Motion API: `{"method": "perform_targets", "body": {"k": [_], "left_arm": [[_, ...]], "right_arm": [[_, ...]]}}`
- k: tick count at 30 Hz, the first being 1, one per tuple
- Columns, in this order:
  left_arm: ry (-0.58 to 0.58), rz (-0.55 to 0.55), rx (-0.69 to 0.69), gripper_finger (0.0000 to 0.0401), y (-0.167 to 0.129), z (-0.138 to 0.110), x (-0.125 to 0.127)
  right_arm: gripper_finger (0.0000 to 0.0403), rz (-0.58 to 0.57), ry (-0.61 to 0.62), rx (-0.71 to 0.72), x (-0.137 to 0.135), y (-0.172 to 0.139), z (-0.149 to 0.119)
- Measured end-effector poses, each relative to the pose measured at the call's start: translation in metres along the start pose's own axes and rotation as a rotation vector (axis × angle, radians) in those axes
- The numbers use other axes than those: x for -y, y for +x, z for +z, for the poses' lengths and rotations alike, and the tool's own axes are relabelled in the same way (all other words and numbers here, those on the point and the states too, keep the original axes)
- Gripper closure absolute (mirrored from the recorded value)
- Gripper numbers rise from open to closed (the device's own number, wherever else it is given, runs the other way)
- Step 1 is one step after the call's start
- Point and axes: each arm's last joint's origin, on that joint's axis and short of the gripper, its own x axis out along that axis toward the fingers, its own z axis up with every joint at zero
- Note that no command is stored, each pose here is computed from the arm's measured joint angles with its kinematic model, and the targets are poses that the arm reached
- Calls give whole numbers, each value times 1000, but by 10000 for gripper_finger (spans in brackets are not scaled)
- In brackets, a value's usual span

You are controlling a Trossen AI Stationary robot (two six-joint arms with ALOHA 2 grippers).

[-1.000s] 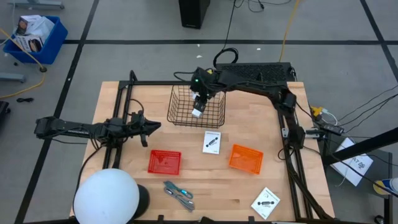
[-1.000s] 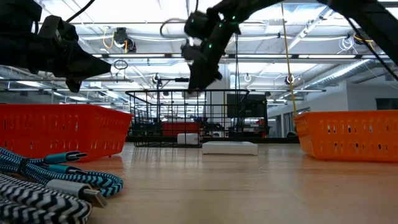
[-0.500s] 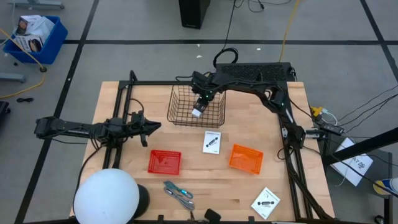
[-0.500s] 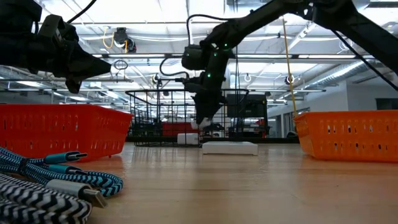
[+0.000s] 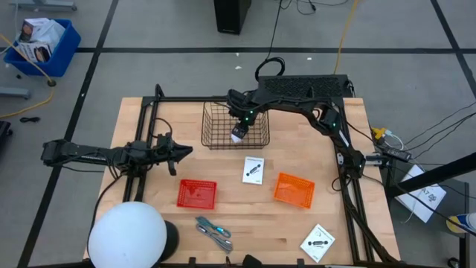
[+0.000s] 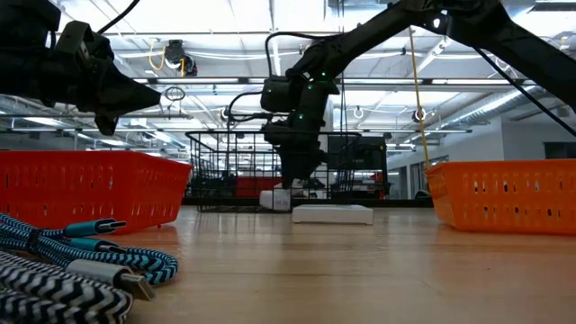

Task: Pick and place items into bin
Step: Put the white charger adapter into wire basket, then put the blue charger cable into the red basket

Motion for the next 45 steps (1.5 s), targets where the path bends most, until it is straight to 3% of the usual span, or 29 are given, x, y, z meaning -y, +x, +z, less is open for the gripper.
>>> {"method": "perform_targets", "body": {"k": [11,23,28,34,38,42,45], "left_arm": [[-9,1,-2,364,0,0,0],[-9,5,-15,364,0,-1,0],[-15,-1,-16,364,0,-1,0],[-14,-13,-27,364,0,-2,0],[-11,-11,-42,364,0,-4,0],[-26,-10,-44,364,0,-4,-1],[-30,-10,-44,364,0,-4,-1]], "right_arm": [[189,-10,-45,4,-13,-4,-2],[171,-30,-72,78,-42,-70,-13],[169,2,-102,88,-81,-90,-27],[171,58,-227,66,-151,-90,-54],[170,92,-300,32,-200,-77,-86],[175,92,-281,-11,-238,-56,-124],[180,174,-276,57,-269,-38,-148]]}}
